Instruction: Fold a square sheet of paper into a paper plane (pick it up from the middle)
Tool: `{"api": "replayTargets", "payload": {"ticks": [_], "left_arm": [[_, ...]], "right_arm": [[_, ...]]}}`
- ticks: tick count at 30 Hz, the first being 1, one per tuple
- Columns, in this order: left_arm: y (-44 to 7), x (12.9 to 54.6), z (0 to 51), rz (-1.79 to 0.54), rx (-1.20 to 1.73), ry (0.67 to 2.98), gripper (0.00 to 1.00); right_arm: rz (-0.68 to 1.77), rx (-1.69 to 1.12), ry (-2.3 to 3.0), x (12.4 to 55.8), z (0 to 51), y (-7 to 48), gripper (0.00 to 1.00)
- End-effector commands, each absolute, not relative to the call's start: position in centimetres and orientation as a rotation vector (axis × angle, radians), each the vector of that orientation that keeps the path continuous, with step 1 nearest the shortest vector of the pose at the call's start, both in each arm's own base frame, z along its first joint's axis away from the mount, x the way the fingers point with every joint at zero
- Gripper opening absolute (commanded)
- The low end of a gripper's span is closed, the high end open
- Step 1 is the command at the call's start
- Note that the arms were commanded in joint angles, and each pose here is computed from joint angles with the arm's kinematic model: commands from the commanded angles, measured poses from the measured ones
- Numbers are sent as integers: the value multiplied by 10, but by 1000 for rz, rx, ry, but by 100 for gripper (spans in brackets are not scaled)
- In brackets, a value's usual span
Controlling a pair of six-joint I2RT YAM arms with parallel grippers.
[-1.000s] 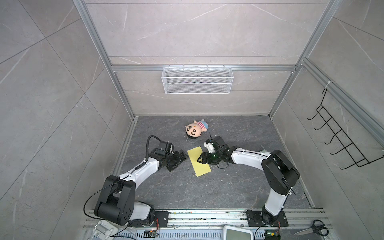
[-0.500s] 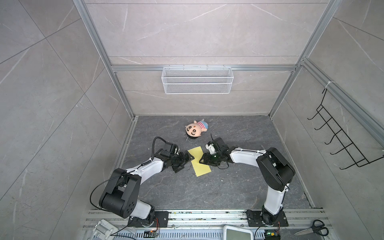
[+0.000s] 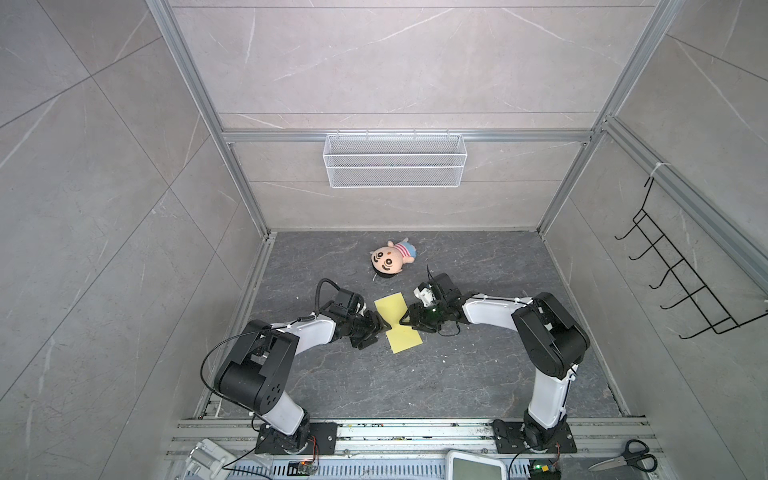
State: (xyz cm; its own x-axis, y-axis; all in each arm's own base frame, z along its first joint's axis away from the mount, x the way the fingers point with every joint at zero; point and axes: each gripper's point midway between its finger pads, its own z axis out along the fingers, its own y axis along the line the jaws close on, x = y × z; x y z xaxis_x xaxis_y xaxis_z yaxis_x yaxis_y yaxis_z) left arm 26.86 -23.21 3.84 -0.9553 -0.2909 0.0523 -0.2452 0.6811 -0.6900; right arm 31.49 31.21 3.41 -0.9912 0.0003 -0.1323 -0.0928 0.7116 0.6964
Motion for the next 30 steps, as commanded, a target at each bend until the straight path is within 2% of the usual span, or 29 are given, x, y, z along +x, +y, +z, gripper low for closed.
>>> {"api": "replayTargets", "payload": {"ticks": [1, 7, 15, 25, 27, 30], "left_arm": [[-239, 265, 35, -1172, -404, 2830, 64], [-243, 264, 22, -1189, -373, 2843, 56], [-244, 256, 2, -1181, -216, 2889, 56], [-257, 267, 29, -1349, -172, 2728, 56], [-257, 269, 31, -1349, -179, 2721, 54], [-254, 273, 30, -1344, -228, 2717, 47]], "right_arm": [[1044, 24, 2926, 299, -10, 294, 60], [1057, 39, 2933, 299, -12, 293, 60], [1075, 45, 2932, 300, -13, 295, 60], [1073, 49, 2936, 301, -14, 295, 60], [1072, 43, 2938, 300, -15, 295, 60], [1071, 38, 2933, 301, -15, 294, 60]]}}
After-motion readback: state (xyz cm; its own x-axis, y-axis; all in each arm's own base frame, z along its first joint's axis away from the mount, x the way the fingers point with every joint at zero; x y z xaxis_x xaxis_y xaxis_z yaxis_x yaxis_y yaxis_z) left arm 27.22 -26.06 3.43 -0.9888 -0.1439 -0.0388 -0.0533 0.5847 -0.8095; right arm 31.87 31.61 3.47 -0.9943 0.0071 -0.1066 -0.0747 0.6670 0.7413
